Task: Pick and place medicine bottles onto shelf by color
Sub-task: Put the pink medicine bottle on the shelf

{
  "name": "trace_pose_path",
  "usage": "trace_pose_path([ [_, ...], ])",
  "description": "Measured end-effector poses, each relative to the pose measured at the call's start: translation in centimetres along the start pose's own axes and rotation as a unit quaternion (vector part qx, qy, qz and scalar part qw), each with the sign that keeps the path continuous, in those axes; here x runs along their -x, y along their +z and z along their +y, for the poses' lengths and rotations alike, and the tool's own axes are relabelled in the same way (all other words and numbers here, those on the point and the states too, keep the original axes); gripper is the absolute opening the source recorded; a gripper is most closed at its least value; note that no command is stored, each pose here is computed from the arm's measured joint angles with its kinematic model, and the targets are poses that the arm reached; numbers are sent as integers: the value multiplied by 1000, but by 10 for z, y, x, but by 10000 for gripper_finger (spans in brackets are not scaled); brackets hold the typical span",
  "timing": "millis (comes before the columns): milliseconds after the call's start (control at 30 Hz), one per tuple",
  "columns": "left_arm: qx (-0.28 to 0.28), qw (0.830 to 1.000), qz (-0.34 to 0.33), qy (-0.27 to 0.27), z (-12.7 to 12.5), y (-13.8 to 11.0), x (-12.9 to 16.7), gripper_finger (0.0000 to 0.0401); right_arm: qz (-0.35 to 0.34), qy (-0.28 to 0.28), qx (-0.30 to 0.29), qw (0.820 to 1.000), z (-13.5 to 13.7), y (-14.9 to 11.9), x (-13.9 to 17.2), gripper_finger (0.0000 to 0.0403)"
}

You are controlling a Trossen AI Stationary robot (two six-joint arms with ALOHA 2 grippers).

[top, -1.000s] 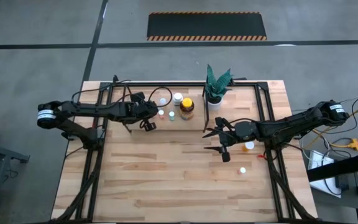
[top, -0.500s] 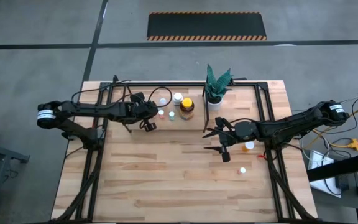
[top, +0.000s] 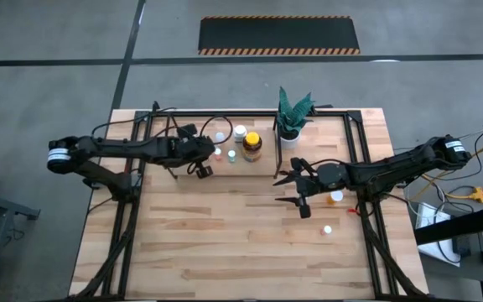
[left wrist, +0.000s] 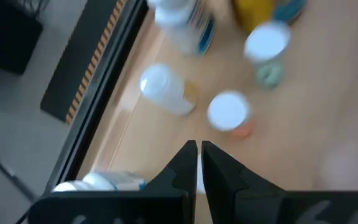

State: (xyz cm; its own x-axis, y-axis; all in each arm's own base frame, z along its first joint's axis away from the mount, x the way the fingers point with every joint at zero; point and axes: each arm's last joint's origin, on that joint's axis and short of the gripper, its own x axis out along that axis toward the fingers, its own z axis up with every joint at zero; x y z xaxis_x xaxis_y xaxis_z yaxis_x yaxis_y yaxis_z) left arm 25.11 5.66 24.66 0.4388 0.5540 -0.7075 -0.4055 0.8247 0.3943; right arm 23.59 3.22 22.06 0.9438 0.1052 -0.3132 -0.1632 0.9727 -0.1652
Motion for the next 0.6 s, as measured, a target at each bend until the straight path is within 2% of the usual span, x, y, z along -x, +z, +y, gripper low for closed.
trace_pose_path([
  [167, 14, 997, -69, -28, -13, 15, 30, 6, 3, 4, -43, 999, 0, 6, 0, 208],
  [333, 12, 983, -166, -79, -38, 25, 59, 6, 57, 23, -93, 994, 7, 13, 1, 208],
  [600, -13, 965, -221, -142, -74, 23, 84, 6, 159, 35, -212, 964, 19, 31, 10, 208],
])
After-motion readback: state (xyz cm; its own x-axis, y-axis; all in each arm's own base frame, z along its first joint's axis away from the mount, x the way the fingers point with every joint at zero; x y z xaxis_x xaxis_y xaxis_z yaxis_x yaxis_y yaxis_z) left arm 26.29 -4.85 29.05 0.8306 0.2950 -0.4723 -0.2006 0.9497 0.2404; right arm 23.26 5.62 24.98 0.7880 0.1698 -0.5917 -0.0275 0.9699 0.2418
